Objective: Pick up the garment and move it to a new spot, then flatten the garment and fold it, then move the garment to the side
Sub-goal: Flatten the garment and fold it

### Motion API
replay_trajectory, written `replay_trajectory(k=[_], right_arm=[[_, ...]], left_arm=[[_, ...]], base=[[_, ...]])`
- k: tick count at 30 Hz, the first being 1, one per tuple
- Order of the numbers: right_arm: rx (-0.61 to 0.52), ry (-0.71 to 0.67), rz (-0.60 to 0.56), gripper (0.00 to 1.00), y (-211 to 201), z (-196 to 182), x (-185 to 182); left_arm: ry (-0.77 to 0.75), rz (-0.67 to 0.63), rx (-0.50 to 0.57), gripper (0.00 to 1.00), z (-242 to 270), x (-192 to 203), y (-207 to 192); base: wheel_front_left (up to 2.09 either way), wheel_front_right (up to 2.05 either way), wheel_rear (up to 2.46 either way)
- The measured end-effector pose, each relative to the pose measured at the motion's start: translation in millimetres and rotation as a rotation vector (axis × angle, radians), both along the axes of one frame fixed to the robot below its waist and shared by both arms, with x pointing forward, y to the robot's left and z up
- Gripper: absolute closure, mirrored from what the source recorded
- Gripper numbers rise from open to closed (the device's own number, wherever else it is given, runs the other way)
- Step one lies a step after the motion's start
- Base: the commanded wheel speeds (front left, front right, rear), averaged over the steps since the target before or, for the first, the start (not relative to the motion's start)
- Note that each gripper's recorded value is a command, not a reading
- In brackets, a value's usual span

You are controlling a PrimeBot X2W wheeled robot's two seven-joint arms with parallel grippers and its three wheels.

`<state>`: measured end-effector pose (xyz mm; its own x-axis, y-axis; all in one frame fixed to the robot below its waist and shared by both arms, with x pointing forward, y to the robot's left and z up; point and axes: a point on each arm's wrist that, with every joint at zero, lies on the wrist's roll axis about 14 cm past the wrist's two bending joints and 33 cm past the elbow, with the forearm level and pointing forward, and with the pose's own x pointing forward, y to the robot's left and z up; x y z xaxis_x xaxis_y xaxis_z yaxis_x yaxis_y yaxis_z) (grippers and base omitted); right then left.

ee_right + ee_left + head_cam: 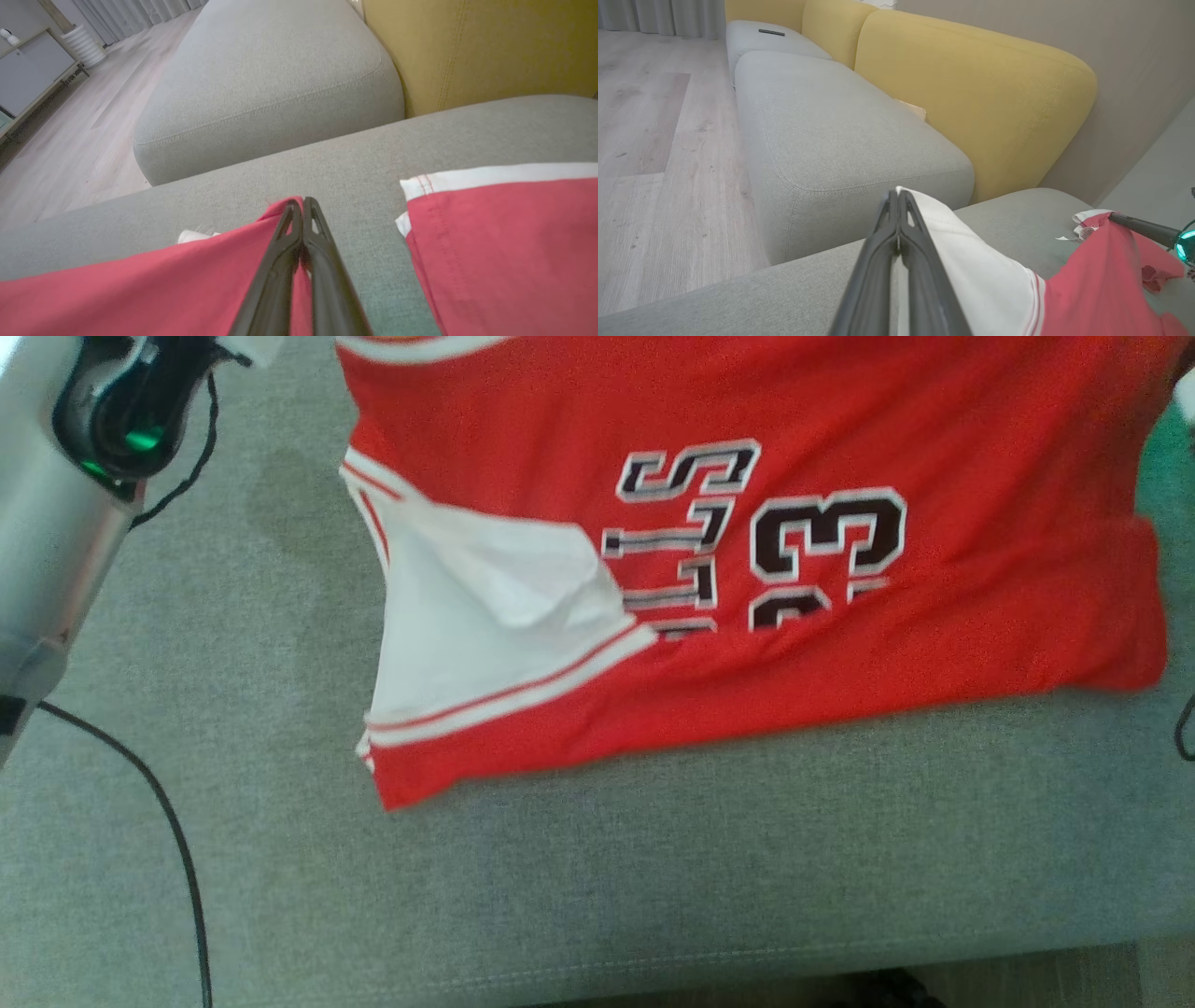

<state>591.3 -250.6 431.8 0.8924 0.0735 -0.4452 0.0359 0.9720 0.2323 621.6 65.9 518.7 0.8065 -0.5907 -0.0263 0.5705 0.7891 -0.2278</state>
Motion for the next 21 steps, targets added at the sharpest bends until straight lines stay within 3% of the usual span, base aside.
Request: replay_trajectory(k=[8,21], right_arm=[[0.015,-0.034,-0.008,1.0,2,9,-8],[0.074,-0.008,-0.039,1.0,0,-5,-67]], left_arm=[[-0.006,-0.012,-0.082,1.0,19,-16,7],[0.194,-0.031,-0.178,1.0,-24,-109,27]], base=[[0.0,0.0,0.0],[0.0,0.0,0.0]])
